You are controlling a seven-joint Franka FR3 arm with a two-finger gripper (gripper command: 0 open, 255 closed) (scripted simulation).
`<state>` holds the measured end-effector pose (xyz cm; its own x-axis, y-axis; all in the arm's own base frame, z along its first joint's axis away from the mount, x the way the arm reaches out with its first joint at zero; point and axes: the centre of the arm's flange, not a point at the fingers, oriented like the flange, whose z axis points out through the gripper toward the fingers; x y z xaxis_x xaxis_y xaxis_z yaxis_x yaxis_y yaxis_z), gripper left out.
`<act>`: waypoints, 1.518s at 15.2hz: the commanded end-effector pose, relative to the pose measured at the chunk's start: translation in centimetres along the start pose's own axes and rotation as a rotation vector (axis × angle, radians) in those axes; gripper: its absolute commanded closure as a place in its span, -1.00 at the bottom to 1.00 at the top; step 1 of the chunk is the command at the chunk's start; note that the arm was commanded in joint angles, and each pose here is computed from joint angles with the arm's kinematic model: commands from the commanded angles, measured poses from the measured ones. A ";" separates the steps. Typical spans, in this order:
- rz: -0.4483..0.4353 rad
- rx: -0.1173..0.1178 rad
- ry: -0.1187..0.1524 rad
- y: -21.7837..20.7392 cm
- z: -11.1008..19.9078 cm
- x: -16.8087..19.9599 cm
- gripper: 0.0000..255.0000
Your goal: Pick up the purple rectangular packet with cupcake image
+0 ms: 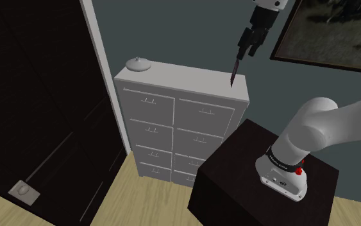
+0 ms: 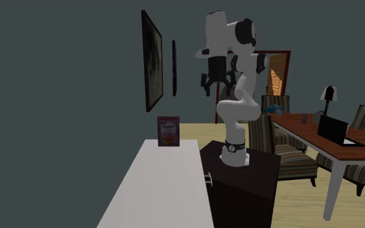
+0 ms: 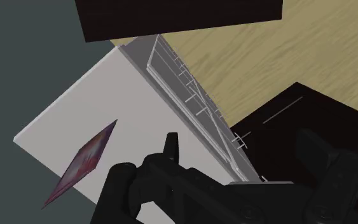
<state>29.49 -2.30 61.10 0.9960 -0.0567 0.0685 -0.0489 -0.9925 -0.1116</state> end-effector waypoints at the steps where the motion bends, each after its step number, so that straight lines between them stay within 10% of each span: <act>1: 0.000 0.000 0.000 0.0 0.0 0.0 -1.00; 17: 0.839 -0.107 -0.118 16.4 7.5 10.9 -1.00; 23: 0.846 -0.108 -0.119 16.8 10.2 10.7 -1.00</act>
<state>40.18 -18.52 50.46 0.6233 -0.7755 -0.1011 -0.7782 -0.6277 0.0173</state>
